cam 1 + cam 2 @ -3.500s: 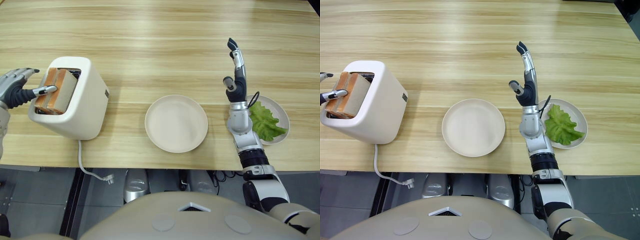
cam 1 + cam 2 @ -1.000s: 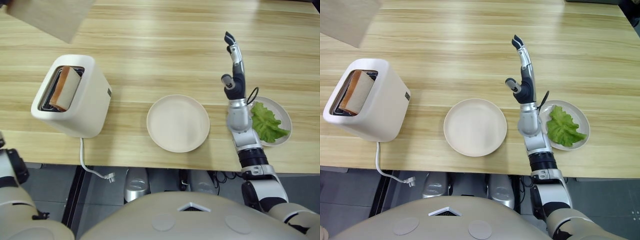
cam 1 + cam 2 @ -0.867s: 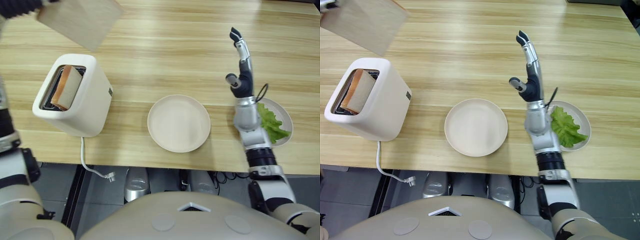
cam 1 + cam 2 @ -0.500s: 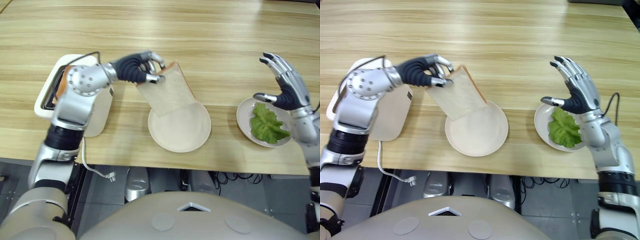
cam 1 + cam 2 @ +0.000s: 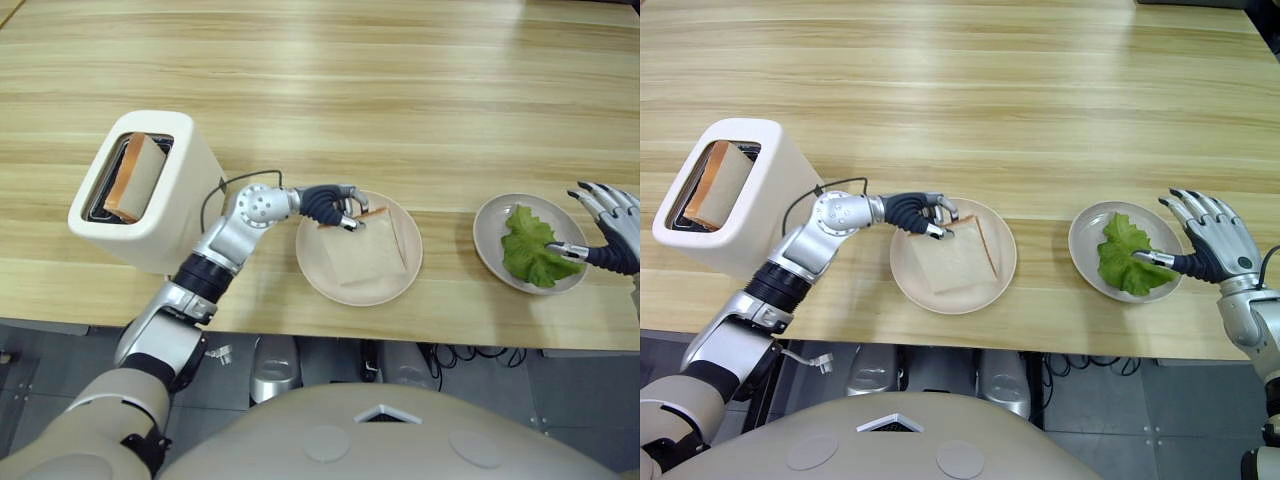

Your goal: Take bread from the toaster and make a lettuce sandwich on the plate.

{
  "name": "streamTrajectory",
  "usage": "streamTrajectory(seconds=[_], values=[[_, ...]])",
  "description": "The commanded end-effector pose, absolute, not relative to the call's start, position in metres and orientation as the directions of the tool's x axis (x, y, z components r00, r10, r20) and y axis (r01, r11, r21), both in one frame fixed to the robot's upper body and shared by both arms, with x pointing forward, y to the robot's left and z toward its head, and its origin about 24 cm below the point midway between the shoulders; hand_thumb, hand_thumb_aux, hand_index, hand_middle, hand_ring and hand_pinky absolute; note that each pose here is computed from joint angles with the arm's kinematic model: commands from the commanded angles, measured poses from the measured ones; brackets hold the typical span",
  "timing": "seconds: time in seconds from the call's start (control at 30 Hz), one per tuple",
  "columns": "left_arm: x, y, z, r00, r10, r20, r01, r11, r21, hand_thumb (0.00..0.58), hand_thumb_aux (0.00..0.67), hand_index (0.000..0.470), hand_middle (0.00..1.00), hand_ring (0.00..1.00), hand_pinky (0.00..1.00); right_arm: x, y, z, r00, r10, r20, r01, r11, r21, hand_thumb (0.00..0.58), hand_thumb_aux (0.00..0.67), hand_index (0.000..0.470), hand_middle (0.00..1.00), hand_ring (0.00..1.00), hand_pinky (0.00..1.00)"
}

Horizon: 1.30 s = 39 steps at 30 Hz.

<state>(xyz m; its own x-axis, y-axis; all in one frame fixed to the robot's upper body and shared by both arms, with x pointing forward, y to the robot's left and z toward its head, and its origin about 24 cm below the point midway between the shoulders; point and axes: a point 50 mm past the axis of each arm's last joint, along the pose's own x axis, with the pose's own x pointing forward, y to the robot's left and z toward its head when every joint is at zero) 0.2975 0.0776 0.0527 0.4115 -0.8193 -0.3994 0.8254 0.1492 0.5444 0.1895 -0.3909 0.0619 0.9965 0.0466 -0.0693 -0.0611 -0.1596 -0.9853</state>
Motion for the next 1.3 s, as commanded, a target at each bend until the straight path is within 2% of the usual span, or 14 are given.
streamTrajectory(seconds=[0.03,0.27,0.3,0.37,0.4,0.43,0.57,0.63,0.67,0.7,0.87,0.9,1.1,1.3], values=[[0.298,0.082,0.036,0.398,-0.789,-0.467,0.834,0.1,0.542,0.58,0.67,0.46,1.0,1.0,1.0,0.183,-0.399,0.05,0.993,0.026,-0.115,-0.108,-0.196,-0.975,0.0,0.0,0.0,0.0,0.0,0.0],[0.303,0.082,0.029,0.414,-0.777,-0.474,0.815,0.084,0.573,0.58,0.67,0.46,1.0,1.0,1.0,0.185,-0.395,0.035,0.99,0.037,-0.137,-0.127,-0.208,-0.97,0.0,0.0,0.0,0.0,0.0,0.0],[0.304,0.082,0.029,0.418,-0.776,-0.472,0.811,0.085,0.578,0.569,0.578,0.397,1.0,1.0,1.0,0.186,-0.394,0.033,0.989,0.043,-0.142,-0.13,-0.214,-0.968,0.0,0.0,0.0,0.0,0.0,0.0],[0.305,0.082,0.03,0.428,-0.774,-0.467,0.803,0.088,0.589,0.47,0.378,0.26,1.0,1.0,1.0,0.187,-0.393,0.03,0.988,0.047,-0.146,-0.133,-0.218,-0.967,0.0,0.0,0.0,0.0,0.0,0.0],[0.306,0.082,0.031,0.435,-0.772,-0.463,0.796,0.09,0.598,0.357,0.255,0.175,0.84,0.84,0.84,0.188,-0.392,0.03,0.988,0.046,-0.148,-0.134,-0.219,-0.967,0.0,0.0,0.0,0.0,0.0,0.0],[0.307,0.082,0.032,0.441,-0.772,-0.458,0.789,0.089,0.608,0.018,0.011,0.007,0.0,0.0,0.0,0.187,-0.392,0.029,0.988,0.045,-0.148,-0.135,-0.218,-0.967,0.0,0.0,0.0,0.0,0.0,0.0],[0.312,0.083,0.04,0.476,-0.768,-0.428,0.751,0.102,0.652,0.0,0.0,0.0,0.0,0.0,0.0,0.188,-0.39,0.025,0.985,0.05,-0.165,-0.149,-0.23,-0.962,0.0,0.0,0.0,0.0,0.0,0.0],[0.316,0.085,0.047,0.502,-0.766,-0.402,0.726,0.12,0.677,0.0,0.0,0.0,0.0,0.0,0.0,0.187,-0.389,0.021,0.982,0.06,-0.181,-0.161,-0.247,-0.956,0.331,0.231,0.159,0.0,0.0,0.0],[0.319,0.086,0.052,0.515,-0.764,-0.388,0.713,0.131,0.689,0.0,0.0,0.0,0.0,0.0,0.0,0.187,-0.388,0.02,0.98,0.064,-0.186,-0.165,-0.252,-0.954,0.331,0.231,0.159,0.0,0.0,0.0],[0.321,0.087,0.057,0.529,-0.763,-0.372,0.697,0.139,0.704,0.0,0.0,0.0,0.0,0.0,0.0,0.187,-0.388,0.02,0.98,0.065,-0.189,-0.167,-0.255,-0.952,0.46,0.365,0.251,0.0,0.0,0.0],[0.332,0.095,0.092,0.605,-0.756,-0.248,0.593,0.22,0.775,0.0,0.0,0.0,0.0,0.0,0.0,0.188,-0.386,0.018,0.976,0.083,-0.201,-0.17,-0.282,-0.944,0.545,0.504,0.346,0.0,0.0,0.0],[0.334,0.098,0.103,0.623,-0.754,-0.209,0.563,0.247,0.789,0.0,0.0,0.0,0.0,0.0,0.0,0.189,-0.385,0.018,0.976,0.085,-0.201,-0.169,-0.284,-0.944,0.58,0.67,0.46,0.0,0.0,0.0],[0.336,0.106,0.152,0.67,-0.742,-0.031,0.438,0.362,0.823,0.0,0.0,0.0,0.0,0.0,0.0,0.191,-0.384,0.021,0.98,0.089,-0.177,-0.145,-0.285,-0.947,0.58,0.67,0.46,0.0,0.0,0.0],[0.331,0.119,0.166,0.7,-0.714,0.018,0.393,0.407,0.825,0.0,0.0,0.0,0.0,0.0,0.0,0.204,-0.376,0.037,0.993,0.108,-0.056,-0.035,-0.187,-0.982,0.58,0.67,0.46,0.0,0.0,0.0]])
